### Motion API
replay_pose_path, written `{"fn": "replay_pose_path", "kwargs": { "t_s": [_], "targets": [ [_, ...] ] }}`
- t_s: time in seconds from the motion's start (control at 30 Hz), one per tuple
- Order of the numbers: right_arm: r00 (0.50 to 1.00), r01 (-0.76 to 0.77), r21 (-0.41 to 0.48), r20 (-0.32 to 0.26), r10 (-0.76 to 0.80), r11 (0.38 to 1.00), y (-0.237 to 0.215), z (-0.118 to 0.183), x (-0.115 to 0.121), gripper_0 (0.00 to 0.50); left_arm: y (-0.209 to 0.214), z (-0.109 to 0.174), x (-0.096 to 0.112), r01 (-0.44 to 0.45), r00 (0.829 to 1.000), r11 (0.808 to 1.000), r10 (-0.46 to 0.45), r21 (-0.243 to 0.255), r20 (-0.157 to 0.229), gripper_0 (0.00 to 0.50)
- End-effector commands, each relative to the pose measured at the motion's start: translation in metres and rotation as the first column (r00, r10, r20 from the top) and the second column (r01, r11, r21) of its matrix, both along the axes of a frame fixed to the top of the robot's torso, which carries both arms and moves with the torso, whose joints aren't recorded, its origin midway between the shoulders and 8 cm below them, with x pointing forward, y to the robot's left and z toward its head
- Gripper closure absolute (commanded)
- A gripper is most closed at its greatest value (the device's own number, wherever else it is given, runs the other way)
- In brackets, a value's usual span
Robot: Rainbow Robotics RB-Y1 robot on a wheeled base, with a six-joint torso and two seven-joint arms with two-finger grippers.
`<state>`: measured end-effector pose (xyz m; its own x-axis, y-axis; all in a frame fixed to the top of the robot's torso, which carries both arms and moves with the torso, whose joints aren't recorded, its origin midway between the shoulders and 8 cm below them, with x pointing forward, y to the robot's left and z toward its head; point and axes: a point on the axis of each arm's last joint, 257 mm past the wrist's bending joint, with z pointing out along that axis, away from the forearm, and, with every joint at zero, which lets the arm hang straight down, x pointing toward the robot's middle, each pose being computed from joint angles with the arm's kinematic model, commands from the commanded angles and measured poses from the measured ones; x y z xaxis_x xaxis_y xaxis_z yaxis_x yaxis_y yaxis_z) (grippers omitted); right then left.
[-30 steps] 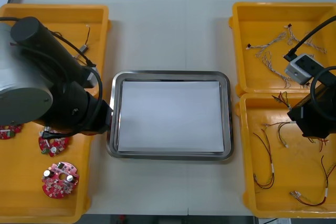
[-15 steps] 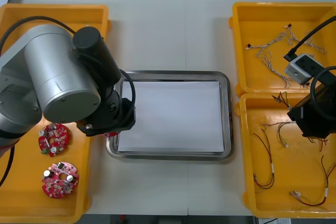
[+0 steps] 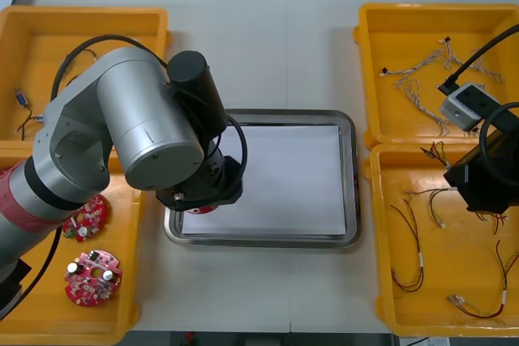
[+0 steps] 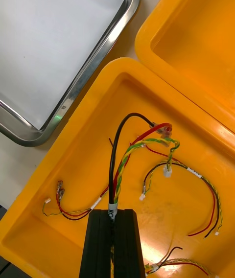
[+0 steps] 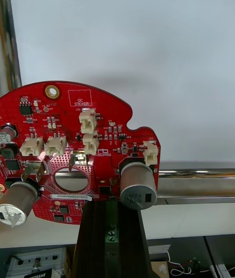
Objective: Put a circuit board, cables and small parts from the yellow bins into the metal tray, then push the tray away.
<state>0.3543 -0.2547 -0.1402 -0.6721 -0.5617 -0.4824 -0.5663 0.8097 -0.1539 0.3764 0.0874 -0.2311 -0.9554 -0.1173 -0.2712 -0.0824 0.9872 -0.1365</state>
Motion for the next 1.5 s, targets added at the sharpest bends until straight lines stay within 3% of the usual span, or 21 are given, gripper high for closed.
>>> {"fn": "replay_pose_path", "kwargs": {
  "t_s": [0.03, 0.4, 0.77, 1.5],
  "targets": [
    [0.999, 0.022, -0.016, 0.027, -0.021, 1.0, 0.0, 0.01, 0.002, 0.5, -0.025, 0.004, 0.005, 0.087, 0.995, 0.996, -0.088, 0.012, 0.039, 0.5],
    [0.999, 0.022, -0.016, 0.027, -0.021, 1.0, 0.0, 0.01, 0.002, 0.5, -0.031, -0.023, 0.011, 0.083, 0.994, 0.996, -0.084, 0.018, 0.068, 0.5],
    [0.999, 0.022, -0.016, 0.027, -0.021, 1.0, 0.0, 0.01, 0.002, 0.5, -0.019, -0.04, 0.002, 0.083, 0.995, 0.996, -0.085, 0.045, 0.046, 0.5],
    [0.999, 0.022, -0.016, 0.027, -0.021, 1.0, 0.0, 0.01, 0.002, 0.5, -0.023, -0.052, 0.002, 0.115, 0.993, 0.992, -0.117, 0.051, 0.031, 0.5]
  ]
}}
